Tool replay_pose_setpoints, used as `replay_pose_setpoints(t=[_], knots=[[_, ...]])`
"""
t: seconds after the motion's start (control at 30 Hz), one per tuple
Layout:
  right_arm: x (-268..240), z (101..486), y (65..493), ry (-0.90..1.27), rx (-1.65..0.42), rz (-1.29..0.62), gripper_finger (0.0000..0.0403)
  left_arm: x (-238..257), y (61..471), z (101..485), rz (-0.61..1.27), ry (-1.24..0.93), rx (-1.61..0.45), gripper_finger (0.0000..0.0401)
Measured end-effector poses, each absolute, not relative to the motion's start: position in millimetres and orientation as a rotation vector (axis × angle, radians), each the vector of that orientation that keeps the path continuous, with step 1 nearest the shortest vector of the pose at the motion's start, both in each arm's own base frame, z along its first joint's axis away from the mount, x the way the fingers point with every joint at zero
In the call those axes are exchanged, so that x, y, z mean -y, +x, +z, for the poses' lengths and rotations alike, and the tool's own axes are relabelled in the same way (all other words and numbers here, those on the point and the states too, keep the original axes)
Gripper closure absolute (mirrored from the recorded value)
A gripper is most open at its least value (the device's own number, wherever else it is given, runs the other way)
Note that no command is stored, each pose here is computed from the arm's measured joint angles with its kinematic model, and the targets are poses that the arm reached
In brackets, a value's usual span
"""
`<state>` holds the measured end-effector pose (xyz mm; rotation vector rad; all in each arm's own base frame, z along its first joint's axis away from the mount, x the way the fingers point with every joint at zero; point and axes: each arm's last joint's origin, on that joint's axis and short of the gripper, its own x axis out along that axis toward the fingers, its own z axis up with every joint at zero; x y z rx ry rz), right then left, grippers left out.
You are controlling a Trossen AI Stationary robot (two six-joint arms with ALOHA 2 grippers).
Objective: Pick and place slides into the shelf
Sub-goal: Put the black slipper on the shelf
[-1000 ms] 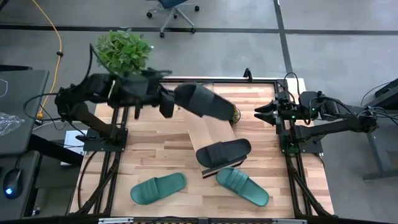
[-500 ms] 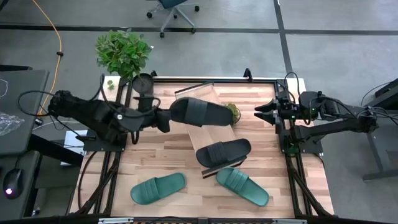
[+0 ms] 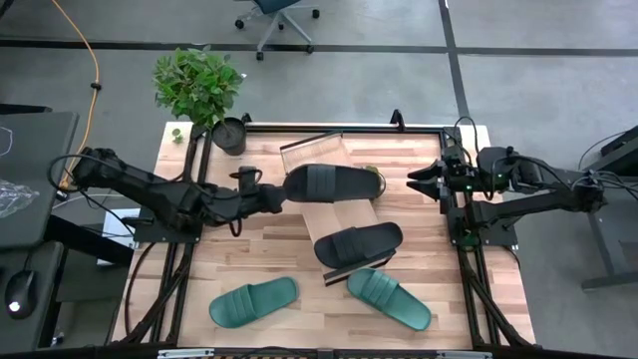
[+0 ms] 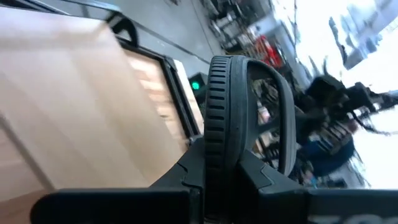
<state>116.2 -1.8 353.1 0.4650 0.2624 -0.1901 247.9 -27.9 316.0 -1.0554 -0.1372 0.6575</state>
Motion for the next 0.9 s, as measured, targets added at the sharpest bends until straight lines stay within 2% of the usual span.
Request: replay_pose_setpoints(t=[0.27,0.5,0.9], knots=[[2.0,352.1,118.9,0.467,-0.27,-0.202,0.0267,29.0,251.3,293.4,0.706,-1.131,0.117,0.0375],[2.1,350.9,122.4,0.464,-0.28,-0.213,0.0267,33.4,268.7,271.8,0.717,-1.16,0.047,0.0375],[2.0,349.3,126.7,0.463,-0.294,-0.215,0.0267,38.5,291.8,247.9,0.717,-1.248,0.053,0.0375]])
